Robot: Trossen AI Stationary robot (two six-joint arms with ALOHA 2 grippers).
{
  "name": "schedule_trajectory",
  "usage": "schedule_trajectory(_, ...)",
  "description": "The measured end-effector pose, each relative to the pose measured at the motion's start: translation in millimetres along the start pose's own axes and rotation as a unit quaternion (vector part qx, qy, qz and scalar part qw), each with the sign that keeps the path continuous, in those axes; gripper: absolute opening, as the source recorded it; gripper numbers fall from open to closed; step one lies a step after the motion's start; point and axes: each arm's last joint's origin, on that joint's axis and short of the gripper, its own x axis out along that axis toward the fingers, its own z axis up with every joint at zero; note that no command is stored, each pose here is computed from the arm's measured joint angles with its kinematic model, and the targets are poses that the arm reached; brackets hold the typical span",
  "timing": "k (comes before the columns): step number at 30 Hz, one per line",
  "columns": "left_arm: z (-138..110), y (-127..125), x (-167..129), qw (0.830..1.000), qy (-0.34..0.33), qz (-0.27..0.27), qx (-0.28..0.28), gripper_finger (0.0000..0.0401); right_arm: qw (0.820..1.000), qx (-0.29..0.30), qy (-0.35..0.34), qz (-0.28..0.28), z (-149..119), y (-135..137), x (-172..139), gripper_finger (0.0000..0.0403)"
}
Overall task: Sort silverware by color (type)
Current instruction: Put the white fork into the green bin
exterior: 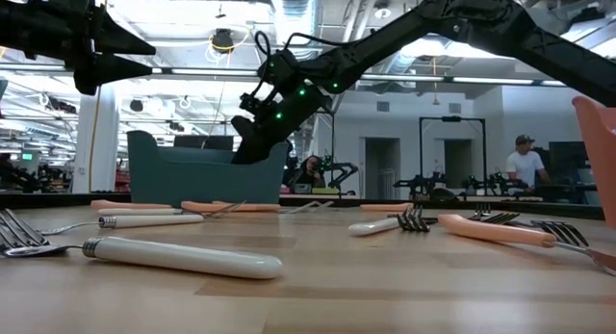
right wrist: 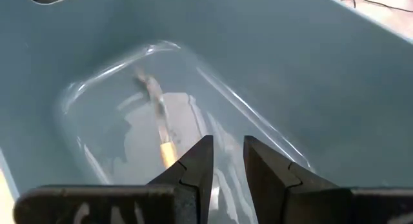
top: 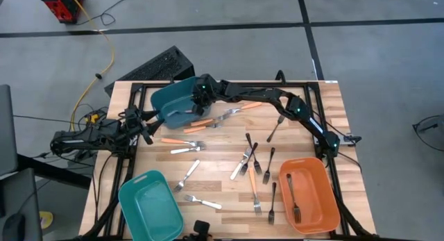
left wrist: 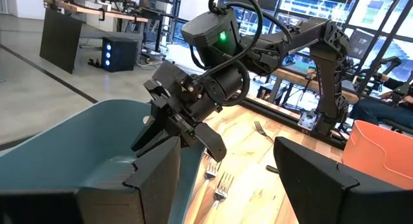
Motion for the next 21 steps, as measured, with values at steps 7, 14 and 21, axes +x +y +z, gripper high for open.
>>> schedule_trajectory(7,0,0,0,1.000,0.000,0.000,-0.004,0.0235,1.000,-0.006,-0.026,0.001,8,3,-3,0.0113)
schedule_trajectory(14,0,0,0,1.000,0.000,0.000,-0.004,0.0235,0.997,-0.080,0.005,0.016,39,18,-25,0.0114)
schedule_trajectory(21,0,0,0,1.000,0.001,-0.002,-0.004,0.0235,0.987,-0.127,0.086,0.040,65,30,-83,0.0113)
